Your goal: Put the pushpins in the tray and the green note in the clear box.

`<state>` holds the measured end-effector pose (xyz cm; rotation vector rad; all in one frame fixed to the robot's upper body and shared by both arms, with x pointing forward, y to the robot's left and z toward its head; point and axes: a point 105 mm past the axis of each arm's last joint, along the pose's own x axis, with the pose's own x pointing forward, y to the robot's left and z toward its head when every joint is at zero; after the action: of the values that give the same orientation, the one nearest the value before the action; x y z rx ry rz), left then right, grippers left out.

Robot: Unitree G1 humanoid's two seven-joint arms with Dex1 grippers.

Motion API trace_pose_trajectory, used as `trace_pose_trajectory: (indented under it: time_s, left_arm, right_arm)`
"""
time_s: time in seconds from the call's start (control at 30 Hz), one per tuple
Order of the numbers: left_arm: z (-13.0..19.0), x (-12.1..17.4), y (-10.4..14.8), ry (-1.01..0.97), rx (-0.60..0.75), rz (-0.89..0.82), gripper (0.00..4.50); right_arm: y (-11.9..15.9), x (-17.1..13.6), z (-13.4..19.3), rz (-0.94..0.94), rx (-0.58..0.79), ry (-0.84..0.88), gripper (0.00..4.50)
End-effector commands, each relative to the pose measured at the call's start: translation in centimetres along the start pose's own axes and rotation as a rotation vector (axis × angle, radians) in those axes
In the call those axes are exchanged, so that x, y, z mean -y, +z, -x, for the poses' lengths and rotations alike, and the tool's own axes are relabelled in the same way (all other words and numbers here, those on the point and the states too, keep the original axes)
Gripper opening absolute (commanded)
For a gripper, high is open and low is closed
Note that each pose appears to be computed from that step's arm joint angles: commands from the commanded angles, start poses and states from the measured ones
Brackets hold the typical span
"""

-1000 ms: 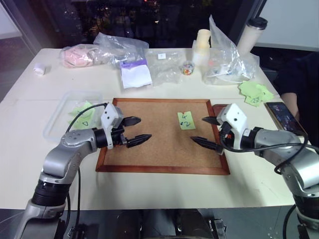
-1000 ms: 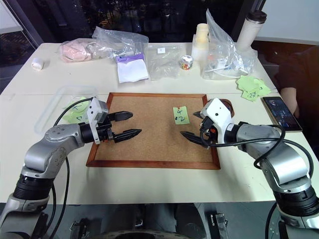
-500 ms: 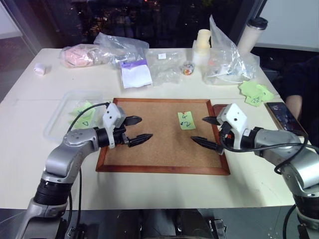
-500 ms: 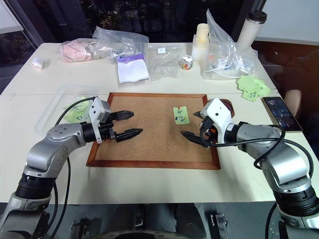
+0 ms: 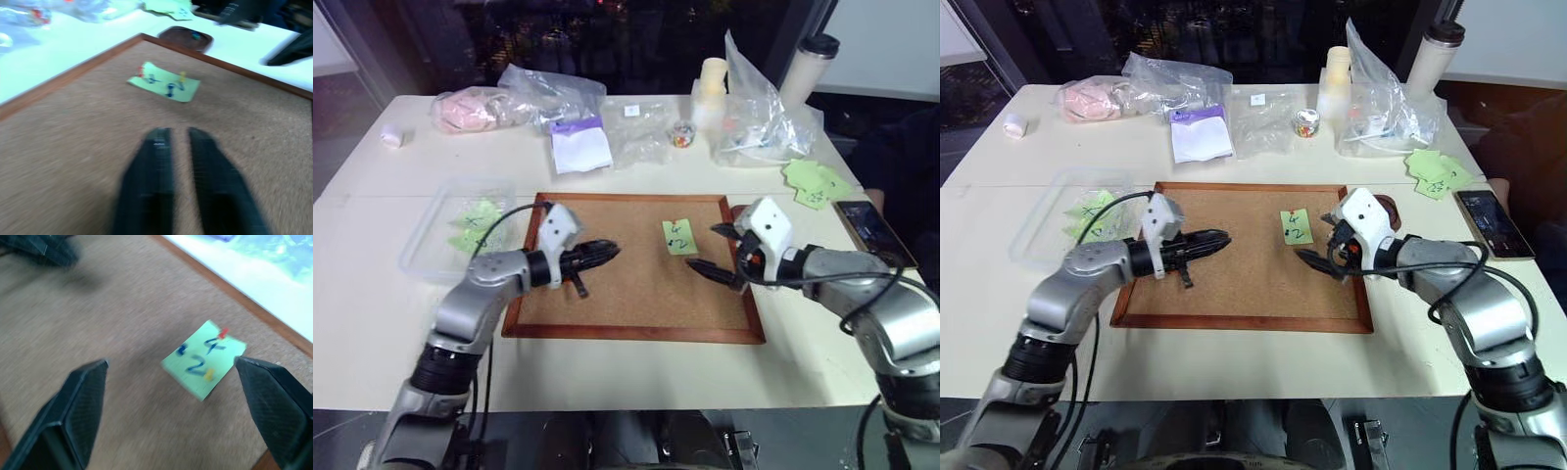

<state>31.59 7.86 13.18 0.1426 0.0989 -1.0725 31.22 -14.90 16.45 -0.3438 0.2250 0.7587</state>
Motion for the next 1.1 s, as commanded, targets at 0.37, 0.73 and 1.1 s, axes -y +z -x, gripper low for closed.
trace_pose_trajectory:
  time_s: [0.37, 0.73, 1.1]
  left_arm:
    - [-2.3, -0.4, -3.8, 0.059, -0.073, 0.013, 0.05]
    - [-2.2, -0.1, -4.4, 0.079, -0.074, 0.016, 0.00]
    - [-1.9, 0.4, -4.9, 0.079, -0.083, 0.015, 0.00]
  right_arm:
    - [1.3, 2.8, -5.3, -0.064, -0.024, -0.109, 4.28]
    - [0.5, 3.1, -9.2, -0.085, -0.059, -0.089, 2.92]
    - [-0.3, 3.7, -9.6, -0.120, -0.063, -0.099, 2.92]
